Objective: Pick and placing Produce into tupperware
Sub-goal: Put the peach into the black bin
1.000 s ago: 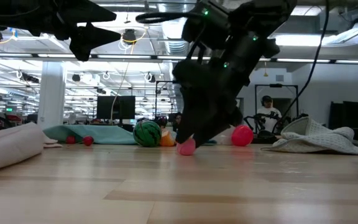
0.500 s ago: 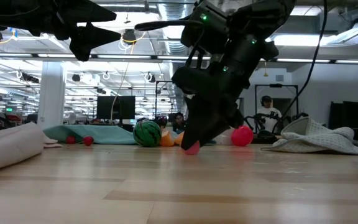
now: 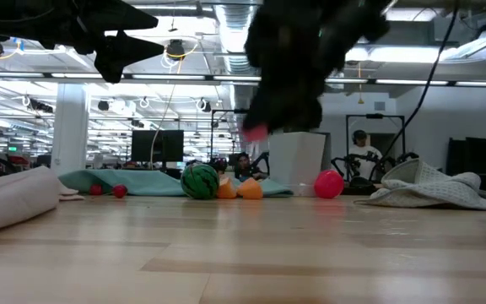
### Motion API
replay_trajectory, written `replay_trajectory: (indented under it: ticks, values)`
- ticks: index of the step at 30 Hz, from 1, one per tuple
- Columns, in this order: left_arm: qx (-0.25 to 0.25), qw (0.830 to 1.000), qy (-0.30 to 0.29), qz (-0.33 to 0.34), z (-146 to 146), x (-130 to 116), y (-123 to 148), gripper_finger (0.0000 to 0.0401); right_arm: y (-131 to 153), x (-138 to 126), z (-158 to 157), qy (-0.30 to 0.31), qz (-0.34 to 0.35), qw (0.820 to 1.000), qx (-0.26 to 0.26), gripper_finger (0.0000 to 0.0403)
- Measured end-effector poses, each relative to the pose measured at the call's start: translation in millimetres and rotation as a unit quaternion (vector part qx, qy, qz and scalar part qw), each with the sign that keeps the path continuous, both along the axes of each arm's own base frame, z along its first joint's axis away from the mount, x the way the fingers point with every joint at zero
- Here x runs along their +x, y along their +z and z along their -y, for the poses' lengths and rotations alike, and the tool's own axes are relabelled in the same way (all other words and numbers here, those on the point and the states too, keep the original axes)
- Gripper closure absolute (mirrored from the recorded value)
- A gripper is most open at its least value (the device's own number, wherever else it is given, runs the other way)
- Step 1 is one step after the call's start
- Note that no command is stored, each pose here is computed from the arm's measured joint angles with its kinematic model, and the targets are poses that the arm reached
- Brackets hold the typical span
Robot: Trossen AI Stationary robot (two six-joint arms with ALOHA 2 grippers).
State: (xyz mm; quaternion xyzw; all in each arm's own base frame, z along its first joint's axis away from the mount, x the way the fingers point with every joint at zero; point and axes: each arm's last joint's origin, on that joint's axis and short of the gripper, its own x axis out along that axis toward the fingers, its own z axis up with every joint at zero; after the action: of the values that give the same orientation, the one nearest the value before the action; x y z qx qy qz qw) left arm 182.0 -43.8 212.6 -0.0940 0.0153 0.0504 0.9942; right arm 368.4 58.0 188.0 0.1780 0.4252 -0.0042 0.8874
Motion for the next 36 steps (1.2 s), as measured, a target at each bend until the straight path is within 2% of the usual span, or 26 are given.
replay_trajectory:
  ticks: [8, 14, 21, 28, 33, 36]
  values:
    - [0.000, 1.000, 0.000, -0.002, 0, 0, 0, 0.0171, 66, -37, -30, 0.061, 0.067, 0.996, 0.005, 0.0291]
    - [0.000, 1.000, 0.000, -0.003, 0, 0, -1, 0.0171, 91, -76, -66, 0.059, 0.066, 0.996, -0.015, 0.0297]
    - [-0.001, 1.000, 0.000, -0.003, 0, 0, -1, 0.0171, 90, -124, -114, 0.020, 0.028, 0.998, -0.045, 0.0295]
    - [-0.001, 1.000, 0.000, -0.003, 0, 0, -1, 0.0171, 80, -165, -160, 0.014, 0.023, 0.999, -0.043, 0.0295]
    - [-0.001, 1.000, 0.000, -0.003, 0, 0, -1, 0.0171, 65, -183, -183, -0.003, 0.011, 1.000, -0.029, 0.0295]
    - [-0.001, 1.000, 0.000, -0.004, 0, 0, -1, 0.0171, 50, -186, -193, -0.017, -0.009, 0.999, -0.029, 0.0295]
